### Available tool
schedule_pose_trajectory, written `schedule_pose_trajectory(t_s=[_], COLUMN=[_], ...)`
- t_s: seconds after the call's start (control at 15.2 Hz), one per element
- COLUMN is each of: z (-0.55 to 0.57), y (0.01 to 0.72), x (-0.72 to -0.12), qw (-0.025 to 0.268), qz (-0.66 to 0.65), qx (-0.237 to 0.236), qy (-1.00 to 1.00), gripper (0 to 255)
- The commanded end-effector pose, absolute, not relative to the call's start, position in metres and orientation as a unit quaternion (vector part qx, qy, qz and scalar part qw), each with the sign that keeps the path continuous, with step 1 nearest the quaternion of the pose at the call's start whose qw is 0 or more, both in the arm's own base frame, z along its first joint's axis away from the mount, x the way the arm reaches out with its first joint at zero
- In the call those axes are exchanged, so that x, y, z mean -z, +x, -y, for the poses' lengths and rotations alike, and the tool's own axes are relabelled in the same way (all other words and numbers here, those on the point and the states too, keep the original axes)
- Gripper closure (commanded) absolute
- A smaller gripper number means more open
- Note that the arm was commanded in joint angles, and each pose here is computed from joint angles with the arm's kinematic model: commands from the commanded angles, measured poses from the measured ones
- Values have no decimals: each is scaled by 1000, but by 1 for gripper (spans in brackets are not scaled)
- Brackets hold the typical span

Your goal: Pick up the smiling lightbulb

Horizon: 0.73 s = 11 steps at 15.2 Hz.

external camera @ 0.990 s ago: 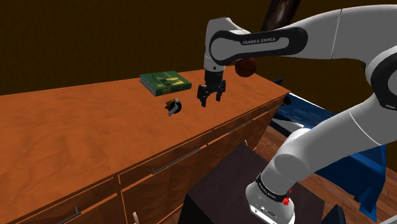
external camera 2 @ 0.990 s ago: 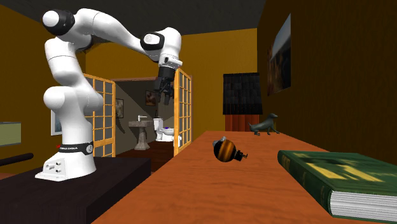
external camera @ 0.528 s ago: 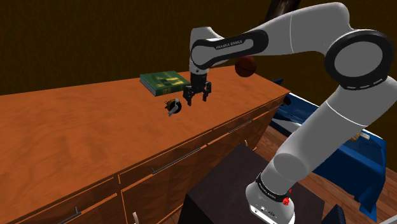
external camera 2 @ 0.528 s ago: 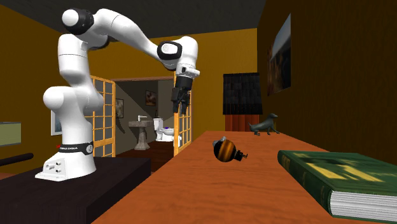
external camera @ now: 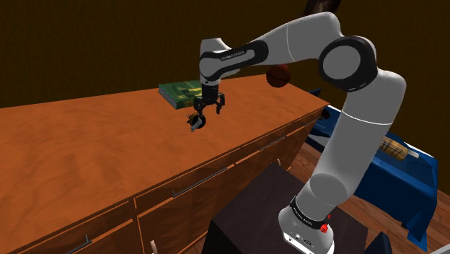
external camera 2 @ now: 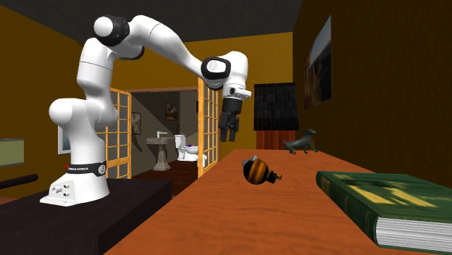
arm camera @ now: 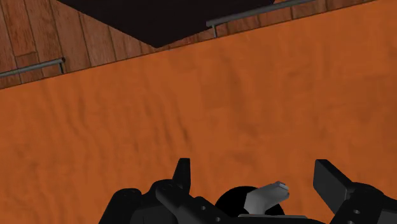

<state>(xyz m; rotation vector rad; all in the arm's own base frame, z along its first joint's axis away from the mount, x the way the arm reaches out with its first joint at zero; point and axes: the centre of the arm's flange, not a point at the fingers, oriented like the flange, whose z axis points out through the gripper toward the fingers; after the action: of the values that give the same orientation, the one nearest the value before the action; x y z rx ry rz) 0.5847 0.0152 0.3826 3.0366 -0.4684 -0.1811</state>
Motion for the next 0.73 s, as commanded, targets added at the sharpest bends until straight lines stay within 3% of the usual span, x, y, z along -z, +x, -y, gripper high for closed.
schedule_pose_trajectory(t_s=[0.0, 0.66], z=[-8, 22], y=[608, 721], x=[-370, -313], qw=[32, 31], qz=[164, 221], qx=[57, 49], qy=[984, 974], gripper=[0, 0])
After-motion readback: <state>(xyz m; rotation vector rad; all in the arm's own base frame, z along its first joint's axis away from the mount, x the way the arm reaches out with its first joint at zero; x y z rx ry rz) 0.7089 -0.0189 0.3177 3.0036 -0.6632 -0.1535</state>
